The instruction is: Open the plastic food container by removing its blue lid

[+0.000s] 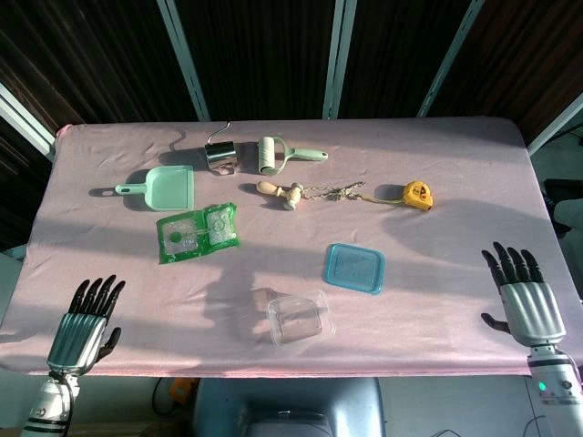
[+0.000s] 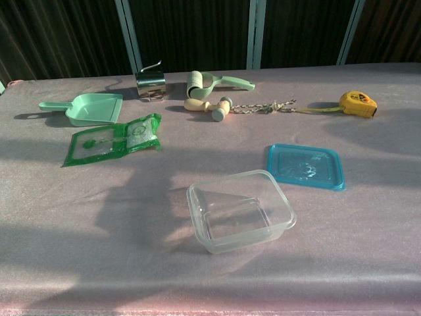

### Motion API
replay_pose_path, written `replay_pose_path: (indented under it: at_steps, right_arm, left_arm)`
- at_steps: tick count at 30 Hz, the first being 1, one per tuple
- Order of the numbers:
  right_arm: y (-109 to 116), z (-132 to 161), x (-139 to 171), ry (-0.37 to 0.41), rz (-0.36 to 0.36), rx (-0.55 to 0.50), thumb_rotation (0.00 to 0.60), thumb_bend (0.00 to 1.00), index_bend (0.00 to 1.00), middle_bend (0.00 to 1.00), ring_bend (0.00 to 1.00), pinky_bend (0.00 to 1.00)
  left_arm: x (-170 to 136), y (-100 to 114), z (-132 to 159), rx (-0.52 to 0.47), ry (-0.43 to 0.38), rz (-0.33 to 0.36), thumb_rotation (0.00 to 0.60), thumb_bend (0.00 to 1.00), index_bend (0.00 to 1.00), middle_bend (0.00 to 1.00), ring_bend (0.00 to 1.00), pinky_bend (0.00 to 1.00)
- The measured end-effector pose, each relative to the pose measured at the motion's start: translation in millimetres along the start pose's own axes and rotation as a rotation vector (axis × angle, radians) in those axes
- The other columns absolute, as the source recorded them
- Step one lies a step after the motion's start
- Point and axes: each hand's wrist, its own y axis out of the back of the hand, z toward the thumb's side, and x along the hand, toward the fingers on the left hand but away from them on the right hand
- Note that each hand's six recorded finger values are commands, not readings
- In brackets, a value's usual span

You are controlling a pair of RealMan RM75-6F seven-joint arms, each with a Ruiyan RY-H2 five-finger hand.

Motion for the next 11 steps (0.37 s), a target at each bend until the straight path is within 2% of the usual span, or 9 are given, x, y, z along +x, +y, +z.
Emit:
replay_pose_path:
  at_steps: [2, 4, 7, 11]
  right_arm:
    - [6, -23, 26, -0.075, -0.036, -0.035, 0.6, 0.15, 0.0, 0.0, 0.0, 0.0]
    - [14, -35, 44, -0.109, -0.074, -0.059, 0.6, 0.15, 0.0, 0.0, 0.0, 0.0]
    - [22, -46, 57, -0.135, -0.112, -0.091, 0.6, 0.15, 0.0, 0.0, 0.0, 0.0]
    - [17, -46, 55, -0.129, -0.082, -0.097, 0.6, 0.15, 0.0, 0.0, 0.0, 0.0]
  left_arm:
    - [-13, 5, -15, 0.01, 0.071, 0.031, 0.6, 0.35, 0.0, 0.0, 0.0, 0.0]
    - [-21, 10, -26, 0.003, 0.116, 0.064, 0.6, 0.36, 0.0, 0.0, 0.0, 0.0]
    - [-26, 13, -31, -0.007, 0.125, 0.084, 0.6, 0.36, 0.0, 0.0, 0.0, 0.0]
    - [-29, 16, -29, -0.008, 0.096, 0.099, 0.6, 0.36, 0.0, 0.0, 0.0, 0.0]
